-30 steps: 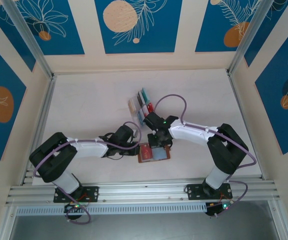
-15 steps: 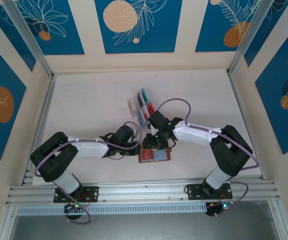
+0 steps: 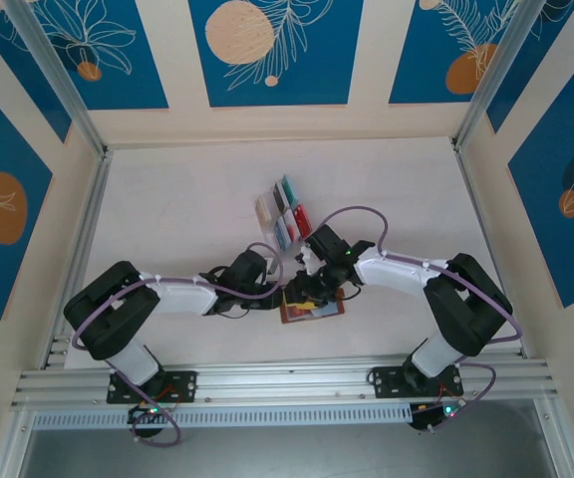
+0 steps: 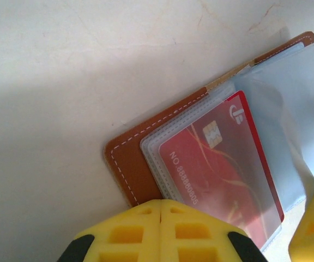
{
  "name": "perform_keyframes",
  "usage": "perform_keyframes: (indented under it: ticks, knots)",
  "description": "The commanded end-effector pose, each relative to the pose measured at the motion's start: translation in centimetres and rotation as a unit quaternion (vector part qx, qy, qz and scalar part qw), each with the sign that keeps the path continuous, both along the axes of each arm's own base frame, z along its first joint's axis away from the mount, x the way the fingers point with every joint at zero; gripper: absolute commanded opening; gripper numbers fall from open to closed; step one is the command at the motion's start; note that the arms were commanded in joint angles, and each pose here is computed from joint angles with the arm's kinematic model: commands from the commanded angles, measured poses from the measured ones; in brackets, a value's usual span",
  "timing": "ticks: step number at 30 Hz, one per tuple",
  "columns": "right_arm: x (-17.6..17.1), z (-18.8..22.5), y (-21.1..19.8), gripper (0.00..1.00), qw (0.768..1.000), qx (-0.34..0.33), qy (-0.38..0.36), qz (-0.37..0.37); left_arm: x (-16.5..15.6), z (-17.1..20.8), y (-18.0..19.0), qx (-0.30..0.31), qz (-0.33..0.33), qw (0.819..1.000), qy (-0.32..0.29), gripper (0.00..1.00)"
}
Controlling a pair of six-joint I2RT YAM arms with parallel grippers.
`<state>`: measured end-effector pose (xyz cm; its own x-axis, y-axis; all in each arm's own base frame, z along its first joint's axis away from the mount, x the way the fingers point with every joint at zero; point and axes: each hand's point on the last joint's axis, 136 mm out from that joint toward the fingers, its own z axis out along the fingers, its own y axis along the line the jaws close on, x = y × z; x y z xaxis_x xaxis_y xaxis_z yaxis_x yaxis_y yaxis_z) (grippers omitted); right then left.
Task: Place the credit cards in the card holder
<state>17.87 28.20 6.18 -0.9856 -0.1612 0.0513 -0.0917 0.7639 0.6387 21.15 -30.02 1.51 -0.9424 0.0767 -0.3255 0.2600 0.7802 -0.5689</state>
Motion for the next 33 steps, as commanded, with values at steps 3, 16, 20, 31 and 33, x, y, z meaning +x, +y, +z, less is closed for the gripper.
perform_keyframes:
  ticks: [3,16,20,31,33]
  knots:
    - [-0.3,3.8,-0.9,0.42,0.998,0.018,-0.043,0.032,-5.1,-6.2,4.7,0.115,-0.007,0.989,0.098,0.03]
    - [3.8,4.4,-7.8,0.45,0.990,-0.104,-0.089,-0.032,-5.1,-6.1,4.8,0.116,-0.006,0.989,0.097,0.03]
    - [4.4,2.9,-7.9,0.46,0.988,-0.125,-0.091,-0.028,-5.1,-6.1,4.7,0.115,-0.005,0.989,0.096,0.03]
    - [4.8,0.3,-7.4,0.46,0.985,-0.151,-0.076,-0.011,-5.1,-6.3,4.8,0.116,-0.005,0.988,0.098,0.03]
    - [4.8,0.0,-7.3,0.46,0.985,-0.154,-0.073,-0.009,-5.1,-6.3,4.8,0.115,-0.005,0.989,0.097,0.03]
